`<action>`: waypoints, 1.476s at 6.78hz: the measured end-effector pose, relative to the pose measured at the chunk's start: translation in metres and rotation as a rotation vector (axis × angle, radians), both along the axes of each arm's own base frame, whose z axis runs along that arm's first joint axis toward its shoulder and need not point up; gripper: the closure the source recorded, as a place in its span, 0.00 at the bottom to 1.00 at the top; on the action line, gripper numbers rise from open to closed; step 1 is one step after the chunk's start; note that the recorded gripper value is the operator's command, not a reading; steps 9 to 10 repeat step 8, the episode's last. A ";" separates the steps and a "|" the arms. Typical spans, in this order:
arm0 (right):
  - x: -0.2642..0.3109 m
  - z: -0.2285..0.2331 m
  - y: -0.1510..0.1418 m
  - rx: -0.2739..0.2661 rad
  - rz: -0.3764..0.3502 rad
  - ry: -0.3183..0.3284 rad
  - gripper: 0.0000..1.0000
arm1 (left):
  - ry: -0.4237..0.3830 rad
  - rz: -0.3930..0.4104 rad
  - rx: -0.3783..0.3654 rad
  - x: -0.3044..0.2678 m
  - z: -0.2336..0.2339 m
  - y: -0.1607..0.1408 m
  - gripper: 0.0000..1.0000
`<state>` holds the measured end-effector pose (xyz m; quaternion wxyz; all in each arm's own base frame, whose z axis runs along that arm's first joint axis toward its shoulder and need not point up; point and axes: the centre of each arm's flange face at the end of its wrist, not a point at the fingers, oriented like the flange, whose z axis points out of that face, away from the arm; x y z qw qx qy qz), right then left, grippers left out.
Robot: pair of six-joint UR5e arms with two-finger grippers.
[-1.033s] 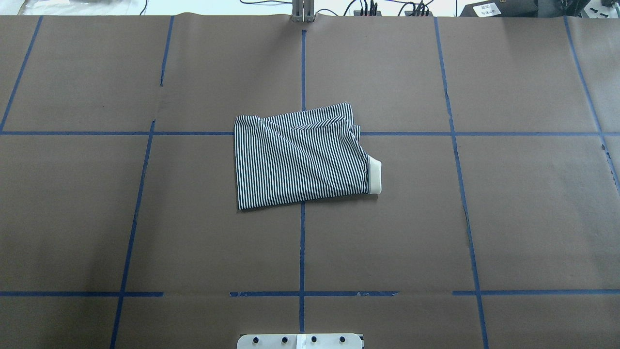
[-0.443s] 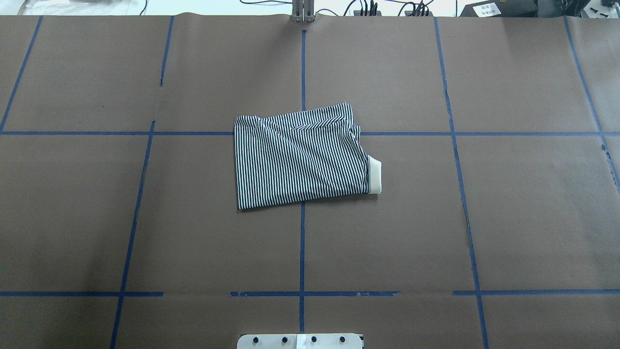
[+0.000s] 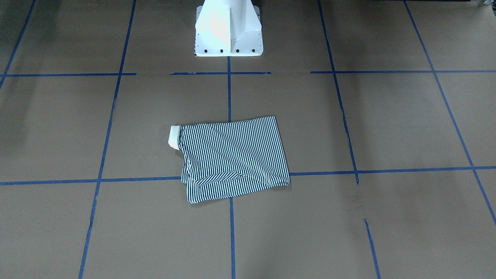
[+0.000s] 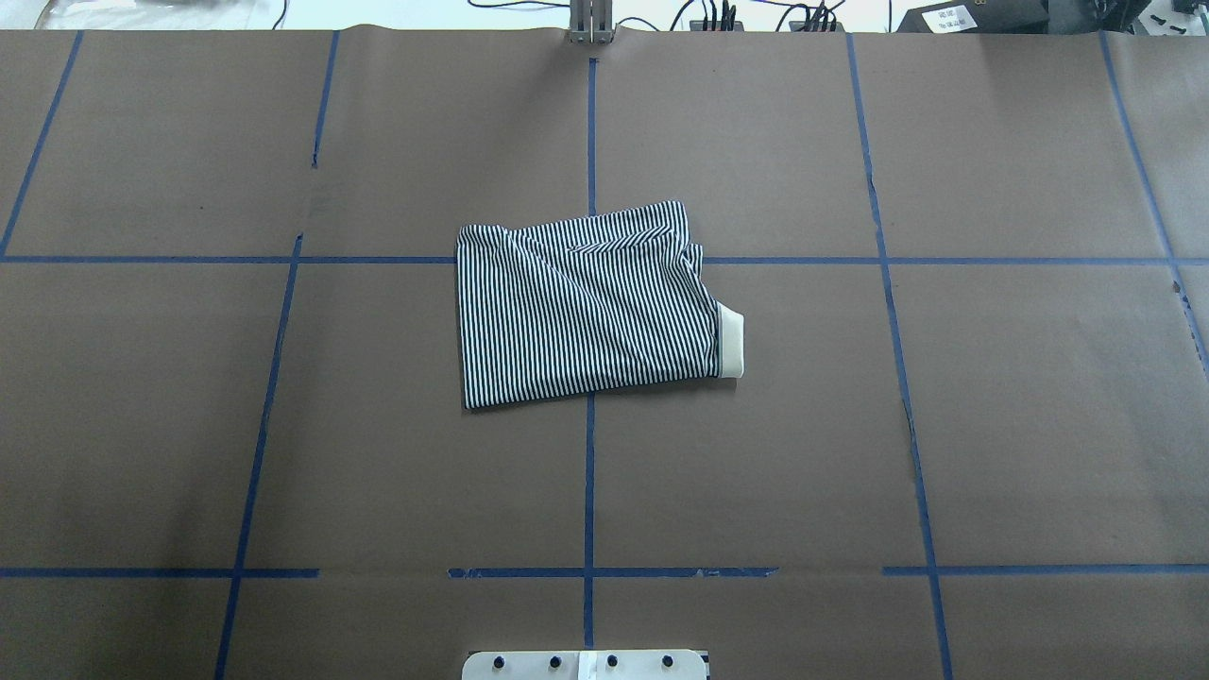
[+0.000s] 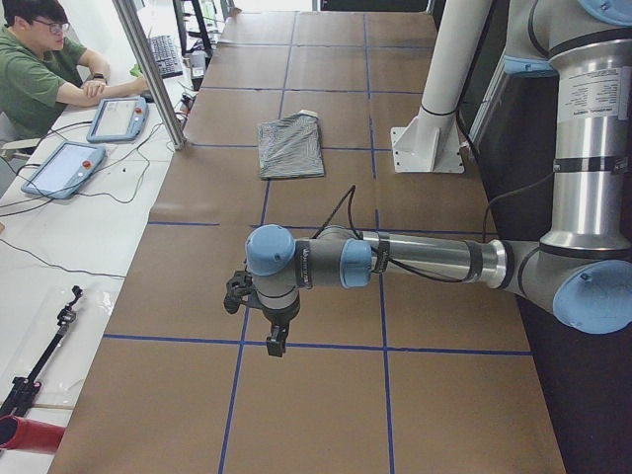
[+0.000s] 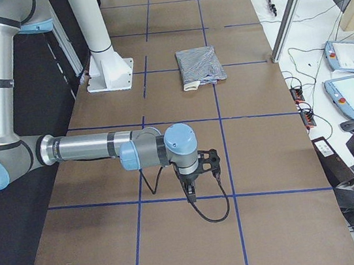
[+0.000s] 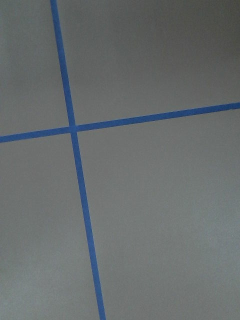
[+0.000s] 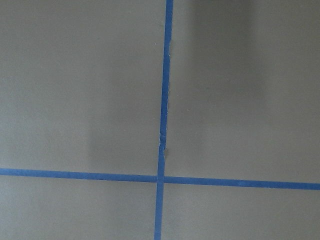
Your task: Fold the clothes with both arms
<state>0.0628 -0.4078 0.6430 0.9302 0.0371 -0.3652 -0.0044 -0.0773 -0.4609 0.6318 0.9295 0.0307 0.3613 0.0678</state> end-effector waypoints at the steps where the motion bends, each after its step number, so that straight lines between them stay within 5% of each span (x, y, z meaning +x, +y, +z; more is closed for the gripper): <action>1: 0.000 0.000 0.001 0.008 -0.002 0.000 0.00 | 0.000 0.000 0.001 0.000 0.000 0.000 0.00; 4: -0.001 0.005 0.012 0.032 -0.004 -0.021 0.00 | 0.001 -0.001 0.003 0.000 -0.002 0.000 0.00; 10: -0.005 0.024 0.034 -0.011 -0.016 -0.069 0.00 | 0.001 -0.002 0.016 0.000 -0.009 0.000 0.00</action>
